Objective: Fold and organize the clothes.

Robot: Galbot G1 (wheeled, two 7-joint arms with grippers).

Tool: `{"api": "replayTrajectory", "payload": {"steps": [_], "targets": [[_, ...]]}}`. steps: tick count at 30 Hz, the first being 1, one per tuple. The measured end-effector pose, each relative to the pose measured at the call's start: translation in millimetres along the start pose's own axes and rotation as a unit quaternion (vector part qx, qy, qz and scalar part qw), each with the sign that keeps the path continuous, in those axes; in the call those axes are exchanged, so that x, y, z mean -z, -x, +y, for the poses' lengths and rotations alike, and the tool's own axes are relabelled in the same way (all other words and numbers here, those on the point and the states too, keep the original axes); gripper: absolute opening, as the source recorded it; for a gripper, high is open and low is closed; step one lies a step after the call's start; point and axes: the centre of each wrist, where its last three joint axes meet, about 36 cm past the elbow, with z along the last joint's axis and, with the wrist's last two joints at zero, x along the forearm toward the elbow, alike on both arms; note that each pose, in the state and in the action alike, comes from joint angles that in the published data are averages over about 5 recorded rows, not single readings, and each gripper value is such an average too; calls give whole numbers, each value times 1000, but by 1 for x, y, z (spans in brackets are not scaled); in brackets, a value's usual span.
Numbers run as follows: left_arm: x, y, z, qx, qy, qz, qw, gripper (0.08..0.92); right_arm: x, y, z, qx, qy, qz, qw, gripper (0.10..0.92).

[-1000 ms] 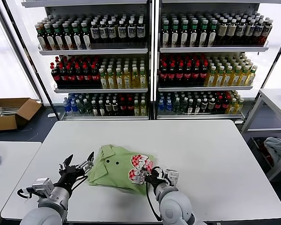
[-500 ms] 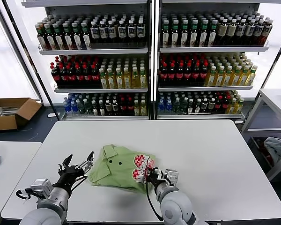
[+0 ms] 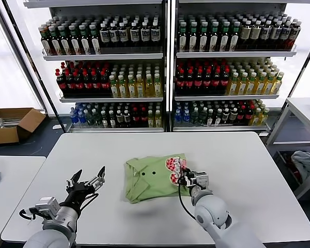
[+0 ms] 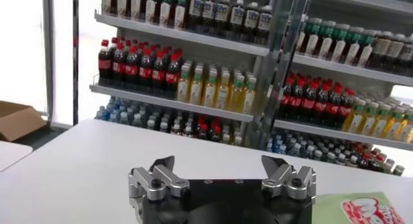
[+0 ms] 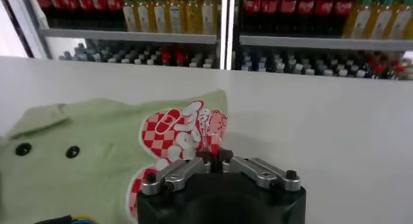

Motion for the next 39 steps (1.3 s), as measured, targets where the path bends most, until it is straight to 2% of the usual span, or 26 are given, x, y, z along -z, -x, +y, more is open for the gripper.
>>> {"api": "replayTrajectory", "payload": {"steps": [9, 14, 20, 24, 39], "targets": [[-6, 2, -2, 1, -4, 7, 1000, 823, 1, -7, -6, -26, -32, -36, 998, 493], [-7, 2, -5, -2, -5, 7, 1000, 823, 2, -28, 16, -8, -34, -61, 998, 640], [-7, -1, -5, 0, -5, 6, 1000, 823, -12, -48, 51, 18, -20, -49, 998, 794], [-5, -4, -3, 2, -3, 3, 1000, 823, -17, -54, 64, 19, -11, -40, 999, 821], [-8, -7, -7, -4, -4, 5, 1000, 823, -35, -56, 80, -6, 39, 7, 999, 823]]}}
